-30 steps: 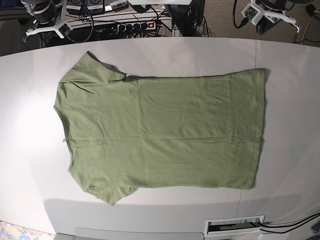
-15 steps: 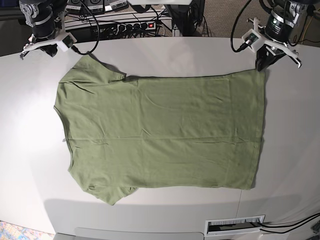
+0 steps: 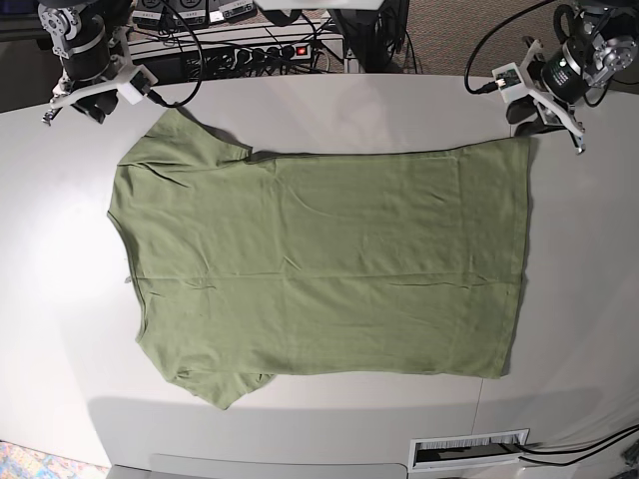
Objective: Fold the T-shirt properly
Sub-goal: 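Lower the left gripper onto the shirt's shoulder corner and pinch it, then lower the right gripper onto the other shoulder corner and pinch it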
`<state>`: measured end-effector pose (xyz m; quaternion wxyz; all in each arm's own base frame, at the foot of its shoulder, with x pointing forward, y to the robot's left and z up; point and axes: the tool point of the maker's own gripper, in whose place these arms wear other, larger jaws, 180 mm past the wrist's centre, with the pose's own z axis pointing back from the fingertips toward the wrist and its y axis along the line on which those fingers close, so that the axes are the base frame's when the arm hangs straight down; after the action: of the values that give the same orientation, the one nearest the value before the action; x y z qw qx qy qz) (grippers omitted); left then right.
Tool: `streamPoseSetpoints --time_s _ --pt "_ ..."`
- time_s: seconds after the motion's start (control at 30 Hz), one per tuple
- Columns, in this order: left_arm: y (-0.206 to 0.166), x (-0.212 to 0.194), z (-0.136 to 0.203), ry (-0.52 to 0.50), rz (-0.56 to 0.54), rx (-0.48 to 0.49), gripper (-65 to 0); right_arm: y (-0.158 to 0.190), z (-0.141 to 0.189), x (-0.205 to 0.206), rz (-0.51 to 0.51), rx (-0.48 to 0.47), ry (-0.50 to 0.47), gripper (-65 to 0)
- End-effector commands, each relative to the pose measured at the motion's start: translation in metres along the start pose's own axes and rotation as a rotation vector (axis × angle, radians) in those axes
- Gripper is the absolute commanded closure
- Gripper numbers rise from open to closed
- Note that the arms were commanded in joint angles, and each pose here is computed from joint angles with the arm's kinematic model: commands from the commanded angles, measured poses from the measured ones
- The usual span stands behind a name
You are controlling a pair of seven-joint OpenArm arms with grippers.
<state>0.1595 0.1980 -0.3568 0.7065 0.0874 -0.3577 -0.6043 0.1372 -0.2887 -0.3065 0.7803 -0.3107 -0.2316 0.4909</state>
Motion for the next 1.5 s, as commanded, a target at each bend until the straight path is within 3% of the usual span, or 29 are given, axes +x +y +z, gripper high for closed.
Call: streamPoseSetpoints --time_s 0.0,0.27,0.53,0.7,0.77,0.9,1.03,1.13,1.2,1.33,1.47 --pt "0.007 0.004 0.0 -0.019 -0.019 0.013 -19.4 -0.009 0.002 0.004 0.012 -0.033 -0.016 -25.1" --pt "-0.012 0.012 -0.031 -0.049 -0.08 -0.062 -19.6 -0.009 0.002 0.003 0.012 -0.033 -0.012 -26.5" --pt "-0.021 -0.007 -0.067 0.017 -0.191 -0.082 -19.6 -0.009 0.002 0.003 0.012 -0.033 -0.01 -26.5" --pt "-0.017 -0.018 -0.076 0.055 -0.2 -0.081 -19.4 -0.009 0.002 0.003 0.012 -0.034 -0.01 -26.5" --pt "-0.013 -0.02 -0.077 0.059 -0.205 -0.076 -17.0 -0.009 0.002 0.003 0.012 -0.034 -0.01 -26.5" --pt "-0.009 -0.024 -0.075 0.071 -0.224 -0.073 -1.0 -0.01 0.002 0.002 0.019 -0.039 -0.008 -26.5" --pt "-0.007 -0.029 -0.074 0.089 -0.235 -0.074 0.0 -0.027 -0.001 -0.001 0.037 -0.104 0.029 -26.5" --pt "-0.007 -0.025 -0.071 0.082 -0.243 -0.073 0.0 -0.032 -0.004 0.006 0.01 -0.109 -0.004 -26.5" --pt "-0.008 -0.019 -0.067 0.076 -0.248 -0.073 0.0 -0.026 -0.004 0.012 0.006 -0.076 -0.034 -26.6" --pt "-0.014 -0.002 -0.057 0.032 -0.258 -0.081 0.0 0.006 -0.003 0.02 0.011 0.098 -0.08 -26.6" --pt "-0.015 0.005 -0.055 0.017 -0.257 -0.079 0.0 0.016 -0.002 0.03 0.041 0.159 -0.137 -26.6"
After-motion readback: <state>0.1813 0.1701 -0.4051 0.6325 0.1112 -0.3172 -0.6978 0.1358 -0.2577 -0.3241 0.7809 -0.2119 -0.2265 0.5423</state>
